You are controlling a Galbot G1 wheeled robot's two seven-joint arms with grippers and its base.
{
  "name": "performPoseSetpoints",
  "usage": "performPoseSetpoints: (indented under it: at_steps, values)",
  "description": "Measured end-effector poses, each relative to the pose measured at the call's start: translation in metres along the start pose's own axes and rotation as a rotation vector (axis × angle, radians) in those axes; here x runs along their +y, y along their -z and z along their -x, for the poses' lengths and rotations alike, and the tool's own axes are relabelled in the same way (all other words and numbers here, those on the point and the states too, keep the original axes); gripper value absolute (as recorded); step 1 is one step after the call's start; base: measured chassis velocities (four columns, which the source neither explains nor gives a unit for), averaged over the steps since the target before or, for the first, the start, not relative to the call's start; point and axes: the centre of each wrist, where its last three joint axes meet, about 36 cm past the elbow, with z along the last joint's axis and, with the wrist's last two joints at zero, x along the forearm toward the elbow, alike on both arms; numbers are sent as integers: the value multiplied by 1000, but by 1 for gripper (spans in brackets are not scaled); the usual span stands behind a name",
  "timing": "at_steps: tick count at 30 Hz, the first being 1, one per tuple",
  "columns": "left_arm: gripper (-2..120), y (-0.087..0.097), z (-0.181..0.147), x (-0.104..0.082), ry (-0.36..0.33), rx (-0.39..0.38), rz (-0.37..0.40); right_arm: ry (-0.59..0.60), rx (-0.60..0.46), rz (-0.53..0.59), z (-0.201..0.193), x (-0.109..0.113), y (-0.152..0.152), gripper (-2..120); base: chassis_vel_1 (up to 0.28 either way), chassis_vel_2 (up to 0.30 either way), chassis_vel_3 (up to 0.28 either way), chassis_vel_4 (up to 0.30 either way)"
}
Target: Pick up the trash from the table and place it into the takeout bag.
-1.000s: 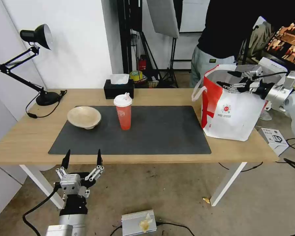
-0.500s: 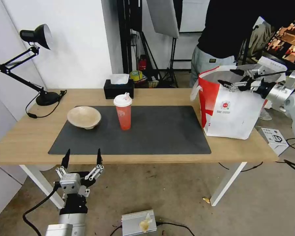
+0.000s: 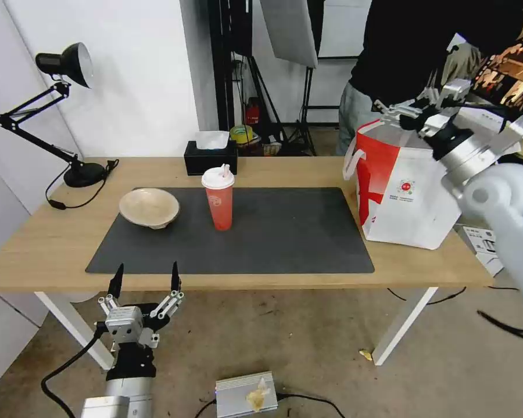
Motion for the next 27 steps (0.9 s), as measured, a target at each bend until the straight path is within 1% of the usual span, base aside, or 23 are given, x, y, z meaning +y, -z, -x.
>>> performPoseSetpoints:
  at_steps: [3, 4, 5, 7, 8, 9, 10, 11, 12, 13, 14, 15, 16, 17, 19, 21, 22, 25, 26, 27]
  values:
    - [100, 2, 0, 1, 2, -4, 0, -10, -3, 42, -21, 43, -20, 100, 0, 0, 0, 0]
    - [100, 3, 0, 1, 3, -6, 0, -13, 6, 52, -28, 52, -25, 100, 0, 0, 0, 0]
    - [100, 3, 0, 1, 3, -6, 0, -13, 6, 52, -28, 52, -25, 100, 0, 0, 0, 0]
    - [100, 4, 0, 0, 8, -9, -3, 2, 24, 68, -46, 79, -33, 100, 0, 0, 0, 0]
    - [100, 4, 1, 0, 11, -12, -5, 6, 29, 70, -53, 89, -37, 100, 0, 0, 0, 0]
    - [100, 4, 1, 0, 11, -12, -5, 6, 29, 70, -53, 89, -37, 100, 0, 0, 0, 0]
    - [100, 5, 1, -1, 14, -14, -6, 9, 35, 74, -61, 100, -41, 100, 0, 0, 0, 0]
    - [100, 5, 1, -1, 17, -14, -9, 10, 44, 80, -71, 117, -46, 100, 0, 0, 0, 0]
    - [100, 5, 1, -2, 19, -14, -10, 10, 47, 81, -76, 124, -48, 100, 0, 0, 0, 0]
    - [100, 5, 1, -2, 19, -14, -10, 10, 47, 81, -76, 124, -48, 100, 0, 0, 0, 0]
    - [100, 6, 0, -2, 19, -13, -8, 14, 50, 72, -85, 136, -52, 100, 0, 0, 0, 0]
    - [100, 5, -1, -2, 17, -12, -4, 13, 49, 63, -90, 142, -55, 100, 0, 0, 0, 0]
    - [100, 5, -2, -2, 16, -14, -1, 6, 46, 53, -94, 148, -57, 100, 0, 0, 0, 0]
    - [100, 5, -2, -2, 16, -14, -1, 6, 46, 53, -94, 148, -57, 100, 0, 0, 0, 0]
    - [100, 5, -3, -1, 15, -16, 2, -21, 42, 39, -99, 159, -59, 100, 0, 0, 0, 0]
    - [100, 6, -3, -2, 19, -18, 0, -59, 54, 29, -107, 175, -61, 100, 0, 0, 0, 0]
    - [100, 6, -3, -2, 19, -18, 0, -59, 54, 29, -107, 175, -61, 100, 0, 0, 0, 0]
    - [100, 7, -3, -3, 24, -23, -4, -106, 94, 20, -123, 199, -69, 100, 0, 0, 0, 0]
    - [100, 7, -3, -3, 24, -23, -4, -106, 94, 20, -123, 199, -69, 100, 0, 0, 0, 0]
    - [100, 7, -4, -3, 24, -25, -5, -115, 109, 16, -129, 205, -71, 100, 0, 0, 0, 0]
